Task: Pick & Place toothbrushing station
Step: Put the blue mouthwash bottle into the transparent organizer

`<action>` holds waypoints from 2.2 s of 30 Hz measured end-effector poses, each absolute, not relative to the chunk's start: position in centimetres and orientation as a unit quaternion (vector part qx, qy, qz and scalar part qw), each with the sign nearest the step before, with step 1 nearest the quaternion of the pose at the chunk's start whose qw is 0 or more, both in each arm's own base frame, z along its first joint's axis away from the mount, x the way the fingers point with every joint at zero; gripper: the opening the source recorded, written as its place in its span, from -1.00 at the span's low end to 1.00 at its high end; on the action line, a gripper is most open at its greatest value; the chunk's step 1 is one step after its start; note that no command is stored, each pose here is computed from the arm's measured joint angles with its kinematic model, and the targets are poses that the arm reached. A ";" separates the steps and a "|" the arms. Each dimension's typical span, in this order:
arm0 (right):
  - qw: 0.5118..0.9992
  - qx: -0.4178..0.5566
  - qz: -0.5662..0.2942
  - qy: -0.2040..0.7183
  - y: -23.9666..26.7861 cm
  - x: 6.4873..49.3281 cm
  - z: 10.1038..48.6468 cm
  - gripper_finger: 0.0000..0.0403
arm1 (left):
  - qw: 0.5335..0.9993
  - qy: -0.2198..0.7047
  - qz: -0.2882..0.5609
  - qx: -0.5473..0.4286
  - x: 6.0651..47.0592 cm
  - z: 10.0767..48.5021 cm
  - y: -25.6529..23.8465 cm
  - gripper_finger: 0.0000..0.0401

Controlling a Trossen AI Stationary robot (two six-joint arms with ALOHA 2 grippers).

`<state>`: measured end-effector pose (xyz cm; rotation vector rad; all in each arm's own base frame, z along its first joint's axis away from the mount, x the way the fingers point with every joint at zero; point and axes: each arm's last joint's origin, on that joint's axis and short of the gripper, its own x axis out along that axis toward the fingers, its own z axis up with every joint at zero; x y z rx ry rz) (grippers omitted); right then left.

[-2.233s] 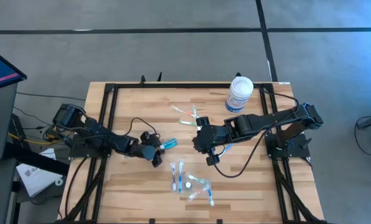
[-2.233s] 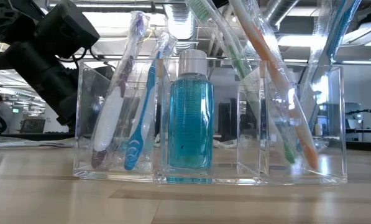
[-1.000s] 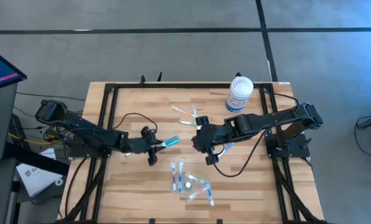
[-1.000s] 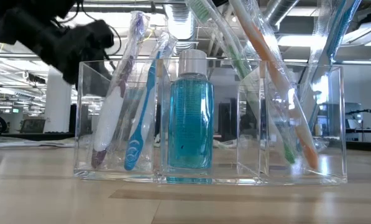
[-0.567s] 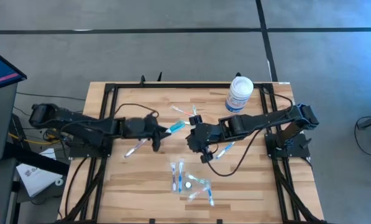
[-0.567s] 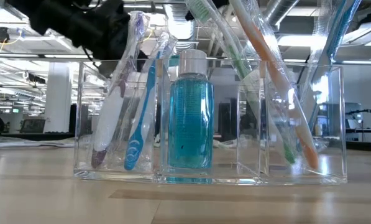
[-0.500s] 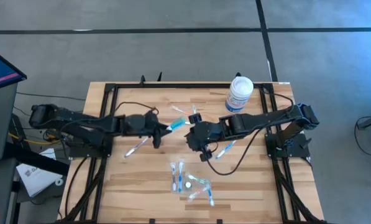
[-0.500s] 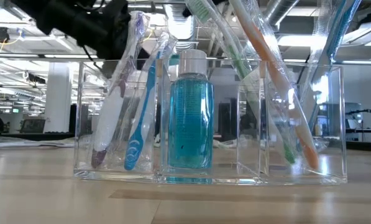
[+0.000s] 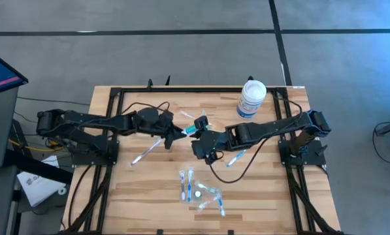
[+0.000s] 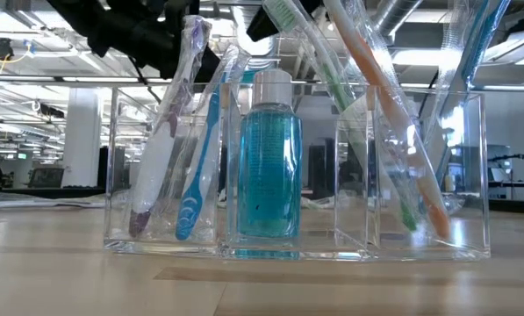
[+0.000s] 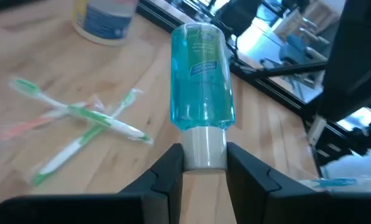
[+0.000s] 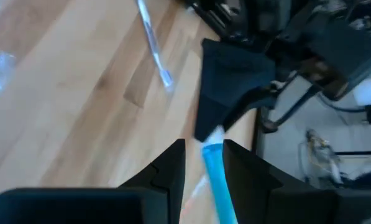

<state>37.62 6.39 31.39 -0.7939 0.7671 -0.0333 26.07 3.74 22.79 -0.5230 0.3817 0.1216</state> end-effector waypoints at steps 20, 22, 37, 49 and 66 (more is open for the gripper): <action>0.846 -0.383 -0.019 0.370 6.3 37.5 31.4 -0.22 | 0.932 0.199 -0.008 -0.303 26.8 22.8 4.4 -0.57; 0.847 -0.382 -0.020 0.369 6.3 37.5 31.4 -0.13 | 0.932 0.197 -0.010 -0.305 26.8 22.9 4.4 -0.57; 0.842 -0.394 -0.016 0.368 6.3 37.6 30.9 -0.02 | 0.925 0.199 -0.032 -0.321 26.8 22.9 4.3 -0.57; 0.843 -0.392 -0.018 0.369 6.2 38.1 30.3 -0.12 | 0.917 0.191 -0.058 -0.346 26.9 23.3 4.2 -0.57; 0.800 -0.436 -0.033 0.411 7.2 41.7 28.0 -0.12 | 0.905 0.198 -0.070 -0.370 26.8 23.3 4.3 -0.57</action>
